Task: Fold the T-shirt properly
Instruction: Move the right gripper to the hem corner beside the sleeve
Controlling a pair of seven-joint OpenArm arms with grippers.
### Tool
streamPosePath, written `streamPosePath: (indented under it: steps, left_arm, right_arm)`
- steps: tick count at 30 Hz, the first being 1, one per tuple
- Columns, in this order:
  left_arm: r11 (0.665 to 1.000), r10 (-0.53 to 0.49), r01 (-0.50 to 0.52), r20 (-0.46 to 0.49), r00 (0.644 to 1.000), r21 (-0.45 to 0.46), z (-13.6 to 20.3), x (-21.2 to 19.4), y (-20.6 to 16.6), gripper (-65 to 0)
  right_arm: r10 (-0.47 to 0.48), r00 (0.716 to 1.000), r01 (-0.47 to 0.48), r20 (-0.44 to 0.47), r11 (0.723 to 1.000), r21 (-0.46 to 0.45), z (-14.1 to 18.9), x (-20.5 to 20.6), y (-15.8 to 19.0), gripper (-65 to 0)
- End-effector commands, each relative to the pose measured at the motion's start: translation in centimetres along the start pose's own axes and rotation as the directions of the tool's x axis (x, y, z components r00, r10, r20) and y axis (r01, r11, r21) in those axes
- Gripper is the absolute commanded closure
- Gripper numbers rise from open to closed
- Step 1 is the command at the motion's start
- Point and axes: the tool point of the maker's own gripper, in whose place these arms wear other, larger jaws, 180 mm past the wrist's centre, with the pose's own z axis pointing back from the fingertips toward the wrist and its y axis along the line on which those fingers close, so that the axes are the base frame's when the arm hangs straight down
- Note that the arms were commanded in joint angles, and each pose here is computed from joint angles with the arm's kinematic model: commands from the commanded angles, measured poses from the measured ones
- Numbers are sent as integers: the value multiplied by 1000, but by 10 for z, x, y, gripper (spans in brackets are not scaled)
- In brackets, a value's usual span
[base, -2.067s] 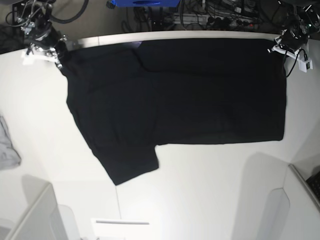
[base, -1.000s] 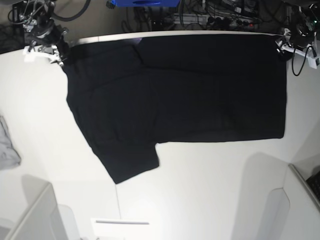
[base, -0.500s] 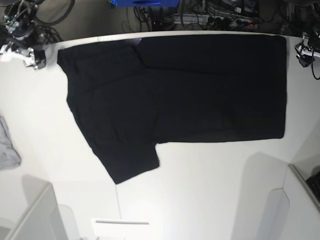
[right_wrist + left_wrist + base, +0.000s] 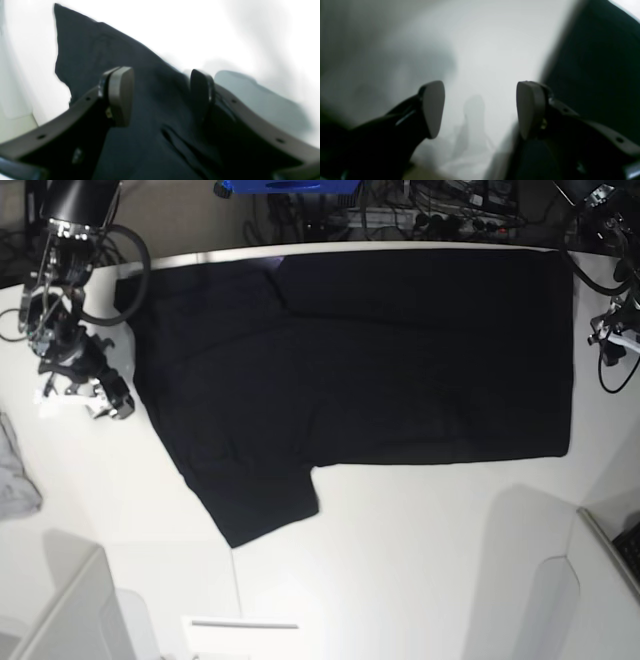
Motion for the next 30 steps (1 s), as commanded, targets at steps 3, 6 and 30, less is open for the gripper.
streamPosePath:
  steps: [3,6,30]
  left_arm:
    - [1000,-24,24,60,998,-2,2,23,-3,-431]
    - [1000,-9,10,77,997,-7,-1,31,-6,-431]
    - [999,50,-49,48,998,-24,-17,27,-5,-138]
  right_arm:
    - [65,997,-67,31,995,71,-12,25,29,-344]
    - [144,989,-148,33,974,170,-26,34,52,-342]
    - [486,873,-481,-36,871,105,-116,90,115,-408]
